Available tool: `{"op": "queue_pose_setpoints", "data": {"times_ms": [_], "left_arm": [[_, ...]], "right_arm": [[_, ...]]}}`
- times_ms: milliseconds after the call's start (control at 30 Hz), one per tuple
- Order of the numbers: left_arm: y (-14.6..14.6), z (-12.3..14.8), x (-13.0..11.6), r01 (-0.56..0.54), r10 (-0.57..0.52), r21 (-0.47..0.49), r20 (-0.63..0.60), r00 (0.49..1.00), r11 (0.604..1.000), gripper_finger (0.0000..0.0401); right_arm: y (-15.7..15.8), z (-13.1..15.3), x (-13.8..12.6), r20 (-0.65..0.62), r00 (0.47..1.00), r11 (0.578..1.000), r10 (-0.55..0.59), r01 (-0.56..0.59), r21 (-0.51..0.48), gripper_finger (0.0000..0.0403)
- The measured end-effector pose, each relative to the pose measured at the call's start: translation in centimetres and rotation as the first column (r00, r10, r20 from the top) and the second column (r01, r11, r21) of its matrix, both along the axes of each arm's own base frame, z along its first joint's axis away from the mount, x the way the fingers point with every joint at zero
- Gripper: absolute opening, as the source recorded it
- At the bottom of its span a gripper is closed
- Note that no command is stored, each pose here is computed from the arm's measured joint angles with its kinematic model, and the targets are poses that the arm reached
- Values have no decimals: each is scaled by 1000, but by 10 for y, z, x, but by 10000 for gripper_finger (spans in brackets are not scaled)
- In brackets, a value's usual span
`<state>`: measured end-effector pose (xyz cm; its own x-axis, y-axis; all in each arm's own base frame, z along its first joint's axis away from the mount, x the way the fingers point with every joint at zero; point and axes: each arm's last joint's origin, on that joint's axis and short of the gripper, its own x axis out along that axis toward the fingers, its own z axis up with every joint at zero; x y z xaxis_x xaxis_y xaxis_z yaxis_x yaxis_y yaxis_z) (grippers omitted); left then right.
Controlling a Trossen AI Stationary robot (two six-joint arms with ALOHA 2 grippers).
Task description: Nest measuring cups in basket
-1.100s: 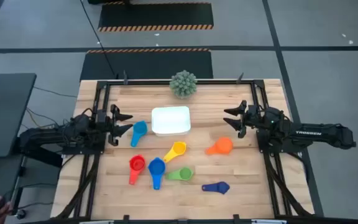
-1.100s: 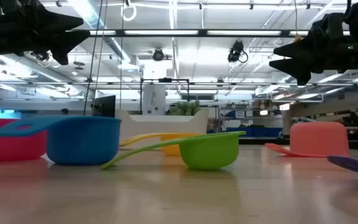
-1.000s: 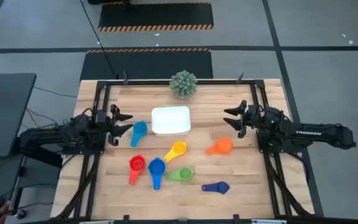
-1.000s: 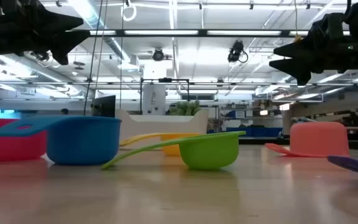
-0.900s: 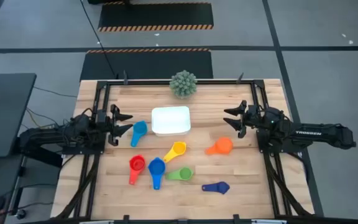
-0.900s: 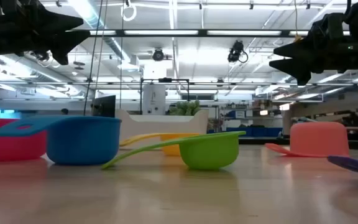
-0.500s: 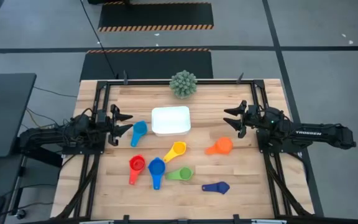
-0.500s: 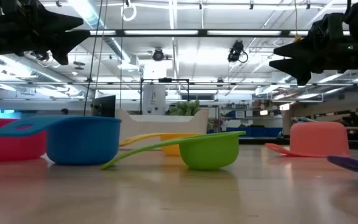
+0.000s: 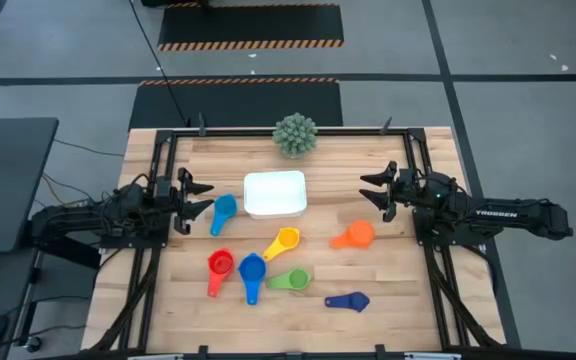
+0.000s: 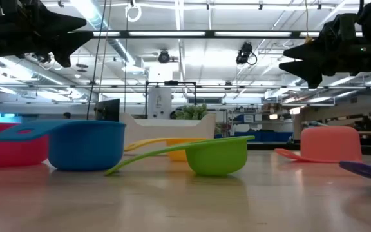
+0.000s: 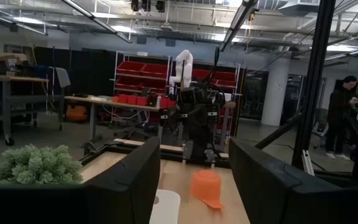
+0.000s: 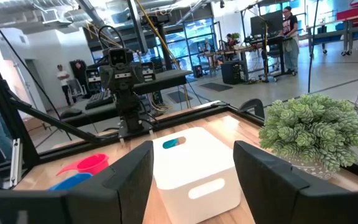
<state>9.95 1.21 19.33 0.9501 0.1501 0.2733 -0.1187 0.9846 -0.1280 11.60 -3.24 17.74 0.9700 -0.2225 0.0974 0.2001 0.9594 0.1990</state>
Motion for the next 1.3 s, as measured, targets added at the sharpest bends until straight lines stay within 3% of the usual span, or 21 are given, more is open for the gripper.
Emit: {"op": "queue_pose_setpoints", "data": {"times_ms": [767, 900, 1067, 1300], "left_arm": [[0, 0, 0, 3, -3, -8, 1, 1000, 1000, 197], [0, 0, 0, 35, -33, -118, 20, 999, 992, 197], [0, 1, 0, 39, -35, -122, 31, 999, 992, 197], [1, 2, -1, 15, -9, -129, 43, 999, 992, 197]], "right_arm": [[0, 0, 0, -1, 1000, 1000, 0, 0, -1, 229], [-1, 1, 0, -25, 999, 984, -35, 30, -173, 229], [-2, 3, -1, -42, 994, 938, -96, 76, -339, 229], [-1, 3, -1, -43, 994, 927, -98, 76, -368, 229]]}}
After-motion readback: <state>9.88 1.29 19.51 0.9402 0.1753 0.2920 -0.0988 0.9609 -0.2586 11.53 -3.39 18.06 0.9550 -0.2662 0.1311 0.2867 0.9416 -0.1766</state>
